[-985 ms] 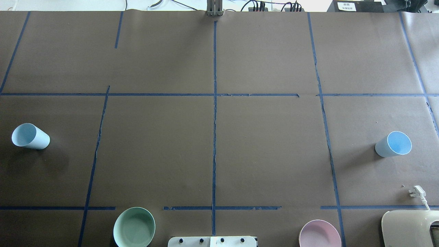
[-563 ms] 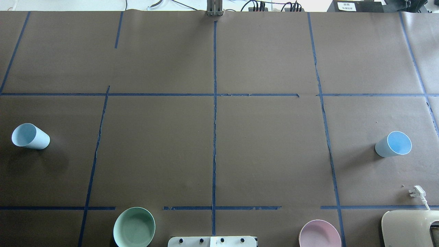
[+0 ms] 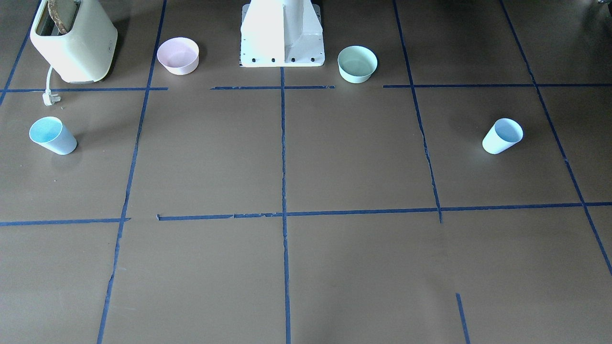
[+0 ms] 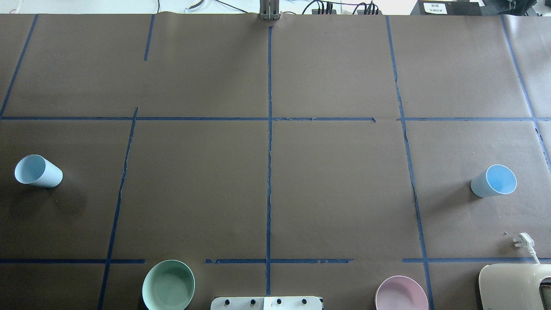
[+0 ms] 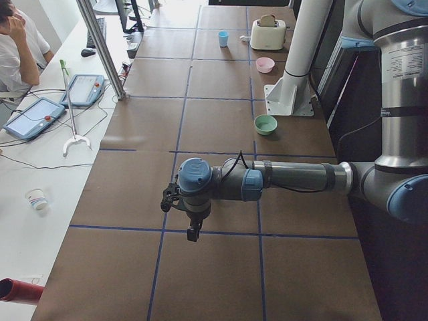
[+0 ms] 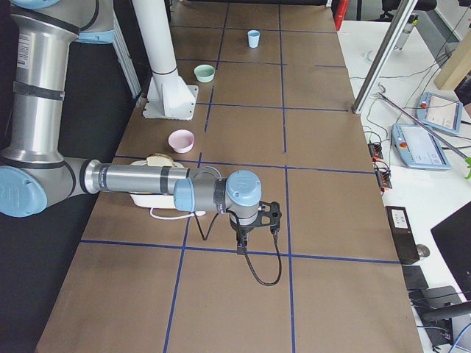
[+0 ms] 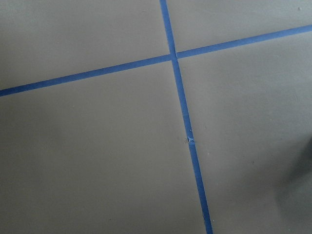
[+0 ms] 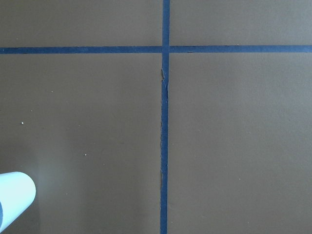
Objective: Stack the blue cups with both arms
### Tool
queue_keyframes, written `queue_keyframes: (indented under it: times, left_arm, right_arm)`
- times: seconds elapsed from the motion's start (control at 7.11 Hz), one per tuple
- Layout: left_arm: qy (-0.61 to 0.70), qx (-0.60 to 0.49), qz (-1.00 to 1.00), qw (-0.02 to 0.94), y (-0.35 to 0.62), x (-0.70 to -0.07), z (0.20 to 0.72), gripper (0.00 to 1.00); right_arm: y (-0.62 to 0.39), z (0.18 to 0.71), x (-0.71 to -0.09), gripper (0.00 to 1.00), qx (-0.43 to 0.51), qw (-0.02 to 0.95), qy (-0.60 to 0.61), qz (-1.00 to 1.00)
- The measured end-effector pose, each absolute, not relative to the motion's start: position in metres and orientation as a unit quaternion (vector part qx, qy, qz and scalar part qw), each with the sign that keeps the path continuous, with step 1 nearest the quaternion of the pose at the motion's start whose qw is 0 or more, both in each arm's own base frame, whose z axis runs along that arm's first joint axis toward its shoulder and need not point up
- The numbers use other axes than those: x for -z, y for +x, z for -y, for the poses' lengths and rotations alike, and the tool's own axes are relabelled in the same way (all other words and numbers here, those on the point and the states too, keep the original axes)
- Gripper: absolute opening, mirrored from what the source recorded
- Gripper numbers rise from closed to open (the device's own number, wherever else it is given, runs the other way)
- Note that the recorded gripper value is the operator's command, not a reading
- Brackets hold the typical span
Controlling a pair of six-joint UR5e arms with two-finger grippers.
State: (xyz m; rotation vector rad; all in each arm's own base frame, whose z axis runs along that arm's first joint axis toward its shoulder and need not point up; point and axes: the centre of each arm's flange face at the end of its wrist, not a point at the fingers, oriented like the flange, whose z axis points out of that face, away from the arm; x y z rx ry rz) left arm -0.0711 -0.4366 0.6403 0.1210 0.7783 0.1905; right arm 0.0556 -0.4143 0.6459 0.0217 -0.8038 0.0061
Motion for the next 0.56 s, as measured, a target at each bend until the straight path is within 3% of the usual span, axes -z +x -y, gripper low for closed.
queue_keyframes:
  times: [0.56]
  left_arm:
    - [0.061, -0.102, -0.384, 0.915, -0.058, -0.628, 0.439, 1.0]
  right_arm:
    - [0.054, 0.415, -0.643, 1.0, 0.004, 0.917, 0.02, 0.399]
